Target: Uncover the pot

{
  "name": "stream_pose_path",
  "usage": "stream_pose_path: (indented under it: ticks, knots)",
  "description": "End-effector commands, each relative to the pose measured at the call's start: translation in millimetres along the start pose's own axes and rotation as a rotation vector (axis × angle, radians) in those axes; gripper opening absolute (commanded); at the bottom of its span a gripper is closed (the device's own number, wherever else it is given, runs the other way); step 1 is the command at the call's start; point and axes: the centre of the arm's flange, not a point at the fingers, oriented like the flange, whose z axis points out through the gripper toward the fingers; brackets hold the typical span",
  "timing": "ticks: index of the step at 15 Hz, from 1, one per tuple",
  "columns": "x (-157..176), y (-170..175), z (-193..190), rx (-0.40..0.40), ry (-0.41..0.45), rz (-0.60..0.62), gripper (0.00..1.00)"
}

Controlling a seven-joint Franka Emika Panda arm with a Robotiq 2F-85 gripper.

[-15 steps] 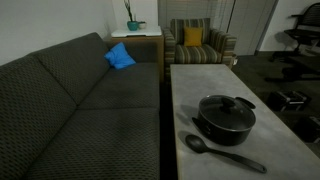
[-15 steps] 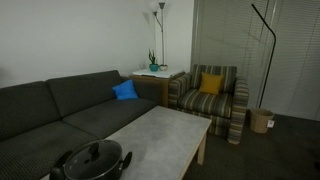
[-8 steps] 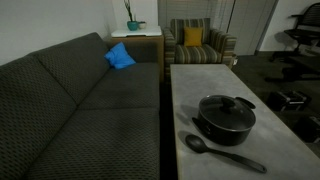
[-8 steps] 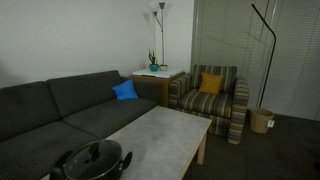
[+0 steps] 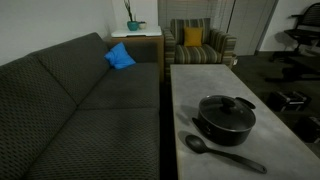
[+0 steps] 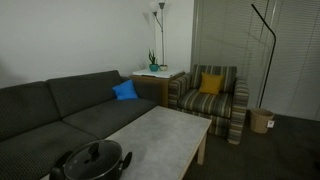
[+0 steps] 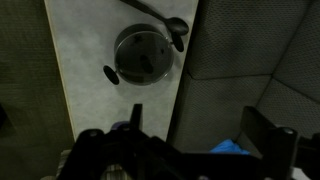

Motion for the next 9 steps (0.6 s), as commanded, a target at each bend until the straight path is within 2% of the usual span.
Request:
stream_pose_path:
  ticks: [1,3,5,9]
  knots:
    - [0,0,0,0.0,0.0,0.0,1.0]
    - [4,4,4,-0.003,-0.011,0.003,1.0]
    - [14,5,12,-0.04,-0.039,0.021,1.0]
    - [45,1,35,-0.063,-0.118,-0.034,1.0]
